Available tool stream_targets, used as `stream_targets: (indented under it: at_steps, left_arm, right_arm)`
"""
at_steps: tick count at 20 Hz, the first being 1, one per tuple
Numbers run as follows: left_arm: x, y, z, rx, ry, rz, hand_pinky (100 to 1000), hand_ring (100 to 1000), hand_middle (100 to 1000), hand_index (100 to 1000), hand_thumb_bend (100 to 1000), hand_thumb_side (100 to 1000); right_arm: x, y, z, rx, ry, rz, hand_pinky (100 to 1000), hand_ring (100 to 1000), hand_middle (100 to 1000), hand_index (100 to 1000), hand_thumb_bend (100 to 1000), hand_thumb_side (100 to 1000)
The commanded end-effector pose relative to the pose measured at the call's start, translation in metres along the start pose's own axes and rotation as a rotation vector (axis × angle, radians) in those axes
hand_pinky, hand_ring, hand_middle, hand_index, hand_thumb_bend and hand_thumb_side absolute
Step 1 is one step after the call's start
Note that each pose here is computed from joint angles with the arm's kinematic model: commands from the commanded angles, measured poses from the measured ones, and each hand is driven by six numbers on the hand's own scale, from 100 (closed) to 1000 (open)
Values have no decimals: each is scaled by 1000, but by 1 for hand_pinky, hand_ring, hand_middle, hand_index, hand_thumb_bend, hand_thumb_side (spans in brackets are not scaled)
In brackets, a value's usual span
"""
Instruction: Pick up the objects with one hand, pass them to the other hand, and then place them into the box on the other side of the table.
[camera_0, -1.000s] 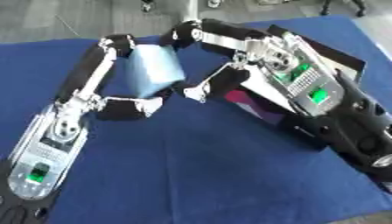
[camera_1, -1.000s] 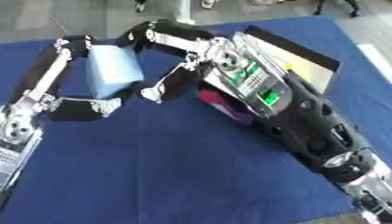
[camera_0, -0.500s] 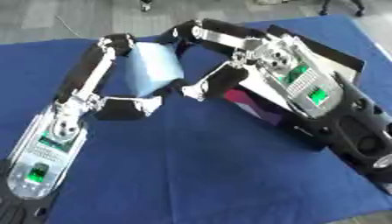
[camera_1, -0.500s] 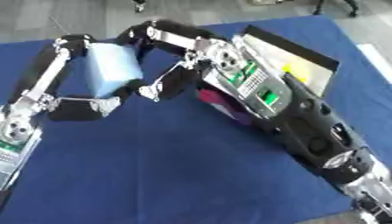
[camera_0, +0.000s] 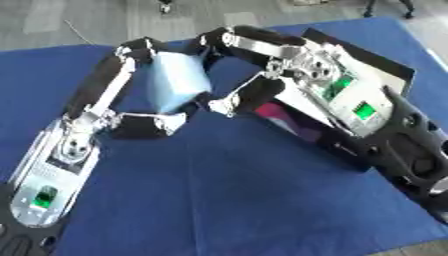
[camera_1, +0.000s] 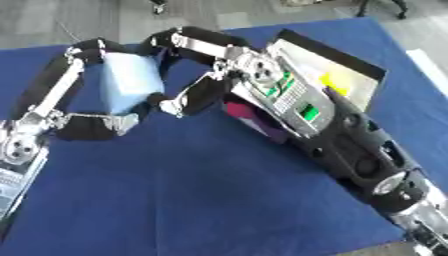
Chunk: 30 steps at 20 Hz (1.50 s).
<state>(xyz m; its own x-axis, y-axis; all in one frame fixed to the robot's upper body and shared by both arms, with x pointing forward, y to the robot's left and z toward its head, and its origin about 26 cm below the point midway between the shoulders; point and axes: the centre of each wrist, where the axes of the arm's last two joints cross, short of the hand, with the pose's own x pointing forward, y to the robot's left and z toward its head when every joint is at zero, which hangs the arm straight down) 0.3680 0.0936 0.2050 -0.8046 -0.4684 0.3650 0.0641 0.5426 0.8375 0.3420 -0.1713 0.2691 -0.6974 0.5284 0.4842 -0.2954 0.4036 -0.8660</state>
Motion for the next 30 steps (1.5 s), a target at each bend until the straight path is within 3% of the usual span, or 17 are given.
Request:
stream_targets:
  at_steps: [1, 13, 21, 30]
  left_arm:
    - [7, 0, -5, -7, -30, -25, 824, 761, 737, 803, 532, 567]
    - [3, -2, -3, 75, 86, -43, 835, 769, 741, 803, 589, 729]
    - [-2, 0, 0, 137, 174, -84, 840, 775, 747, 808, 609, 689]
    - [-12, 4, 11, 135, 201, -98, 840, 772, 744, 806, 605, 684]
  right_arm:
    - [4, -14, 4, -50, -2, 27, 870, 689, 532, 576, 100, 100]
    - [3, -16, 7, -63, 6, 29, 869, 683, 524, 566, 100, 100]
    - [1, -16, 14, -65, 20, 38, 867, 679, 520, 562, 100, 100]
    - [-4, -24, 29, -107, 54, 47, 871, 682, 523, 566, 100, 100]
